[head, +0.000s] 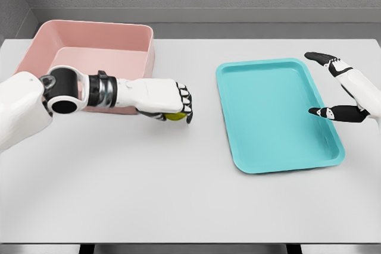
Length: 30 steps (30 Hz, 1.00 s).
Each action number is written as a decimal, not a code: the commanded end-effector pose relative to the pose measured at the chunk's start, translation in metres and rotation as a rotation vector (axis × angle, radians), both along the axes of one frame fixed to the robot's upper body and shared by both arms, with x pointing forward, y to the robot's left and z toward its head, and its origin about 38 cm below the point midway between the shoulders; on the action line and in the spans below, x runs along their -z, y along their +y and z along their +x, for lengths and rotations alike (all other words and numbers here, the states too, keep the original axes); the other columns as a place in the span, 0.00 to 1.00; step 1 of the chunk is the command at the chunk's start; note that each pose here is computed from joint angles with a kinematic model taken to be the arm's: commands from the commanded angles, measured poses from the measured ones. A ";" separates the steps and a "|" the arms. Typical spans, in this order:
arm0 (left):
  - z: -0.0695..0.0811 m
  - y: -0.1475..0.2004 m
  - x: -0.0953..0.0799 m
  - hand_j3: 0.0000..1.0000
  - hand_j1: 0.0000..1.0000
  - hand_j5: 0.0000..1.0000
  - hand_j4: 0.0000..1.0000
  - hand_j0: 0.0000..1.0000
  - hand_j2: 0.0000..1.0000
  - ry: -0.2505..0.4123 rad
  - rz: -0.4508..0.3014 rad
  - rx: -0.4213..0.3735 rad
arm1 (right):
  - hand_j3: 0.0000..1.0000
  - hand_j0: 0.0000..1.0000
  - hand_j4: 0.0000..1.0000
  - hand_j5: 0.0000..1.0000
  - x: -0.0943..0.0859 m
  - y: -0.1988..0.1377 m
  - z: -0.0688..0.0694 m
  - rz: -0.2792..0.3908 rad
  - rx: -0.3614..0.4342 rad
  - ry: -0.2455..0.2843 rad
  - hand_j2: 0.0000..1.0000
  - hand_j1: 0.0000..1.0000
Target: Put the tennis from the blue tray into the pink basket with both arms
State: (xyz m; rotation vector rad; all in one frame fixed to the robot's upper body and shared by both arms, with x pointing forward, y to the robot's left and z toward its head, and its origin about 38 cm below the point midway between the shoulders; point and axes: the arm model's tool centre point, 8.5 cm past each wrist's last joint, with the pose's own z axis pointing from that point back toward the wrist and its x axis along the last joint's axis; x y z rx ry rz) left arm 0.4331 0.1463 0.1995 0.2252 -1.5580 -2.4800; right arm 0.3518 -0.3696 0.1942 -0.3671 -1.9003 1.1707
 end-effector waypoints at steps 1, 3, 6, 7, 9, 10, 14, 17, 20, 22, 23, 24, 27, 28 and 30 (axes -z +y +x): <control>0.001 0.000 -0.002 0.59 0.59 0.59 0.59 0.59 0.59 0.001 -0.008 -0.004 | 1.00 1.00 1.00 1.00 -0.001 0.000 0.000 0.009 0.000 0.000 1.00 1.00; 0.003 0.000 -0.007 0.59 0.59 0.59 0.59 0.59 0.59 -0.010 -0.008 -0.003 | 1.00 1.00 1.00 1.00 -0.001 0.000 0.000 0.009 0.000 0.000 1.00 1.00; 0.005 -0.001 -0.014 0.59 0.59 0.59 0.59 0.59 0.59 -0.024 -0.010 0.000 | 1.00 1.00 1.00 1.00 -0.001 -0.001 0.000 0.007 0.000 0.000 1.00 1.00; 0.006 -0.001 -0.017 0.59 0.59 0.59 0.59 0.59 0.59 -0.024 -0.015 -0.002 | 1.00 1.00 1.00 1.00 -0.001 -0.001 0.000 0.007 0.000 0.000 1.00 1.00; 0.007 -0.001 -0.020 0.59 0.59 0.59 0.59 0.59 0.59 -0.032 -0.015 -0.001 | 1.00 1.00 1.00 1.00 -0.001 -0.001 0.000 0.007 0.000 0.000 1.00 1.00; 0.009 -0.001 -0.025 0.59 0.59 0.59 0.59 0.59 0.59 -0.040 -0.016 -0.002 | 1.00 1.00 1.00 1.00 -0.001 0.000 0.000 0.009 0.000 0.000 1.00 1.00; 0.014 0.002 -0.036 0.59 0.59 0.59 0.59 0.59 0.59 -0.064 -0.012 -0.009 | 1.00 1.00 1.00 1.00 -0.001 0.000 0.000 0.009 0.000 0.000 1.00 1.00; 0.018 0.013 -0.047 0.59 0.59 0.59 0.59 0.59 0.59 -0.076 -0.015 -0.028 | 1.00 1.00 1.00 1.00 -0.001 0.000 0.000 0.009 0.000 0.000 1.00 1.00; 0.021 0.023 -0.054 0.59 0.59 0.59 0.59 0.59 0.59 -0.091 -0.004 -0.047 | 1.00 1.00 1.00 1.00 -0.001 0.000 0.000 0.009 0.000 0.000 1.00 1.00; 0.024 0.034 -0.061 0.59 0.59 0.59 0.59 0.59 0.59 -0.103 0.001 -0.067 | 1.00 1.00 1.00 1.00 -0.001 0.000 0.000 0.009 0.000 0.000 1.00 1.00; 0.024 0.038 -0.063 0.59 0.59 0.59 0.59 0.59 0.59 -0.106 0.005 -0.075 | 1.00 1.00 1.00 1.00 -0.001 0.000 0.000 0.009 0.000 0.000 1.00 1.00; 0.025 0.043 -0.063 0.59 0.59 0.59 0.59 0.59 0.59 -0.104 0.005 -0.086 | 1.00 1.00 1.00 1.00 -0.001 0.000 0.000 0.009 0.000 0.000 1.00 1.00; 0.029 0.062 -0.073 0.59 0.59 0.59 0.59 0.59 0.59 -0.119 0.014 -0.128 | 1.00 1.00 1.00 1.00 -0.001 0.000 0.000 0.009 0.000 0.000 1.00 1.00; 0.030 0.068 -0.075 0.59 0.59 0.59 0.59 0.59 0.59 -0.124 0.019 -0.140 | 1.00 1.00 1.00 1.00 -0.001 0.000 0.000 0.009 0.000 0.000 1.00 1.00; 0.033 0.084 -0.082 0.60 0.60 0.60 0.60 0.60 0.60 -0.138 0.021 -0.177 | 1.00 1.00 1.00 1.00 0.000 0.000 0.000 0.009 0.000 0.001 1.00 1.00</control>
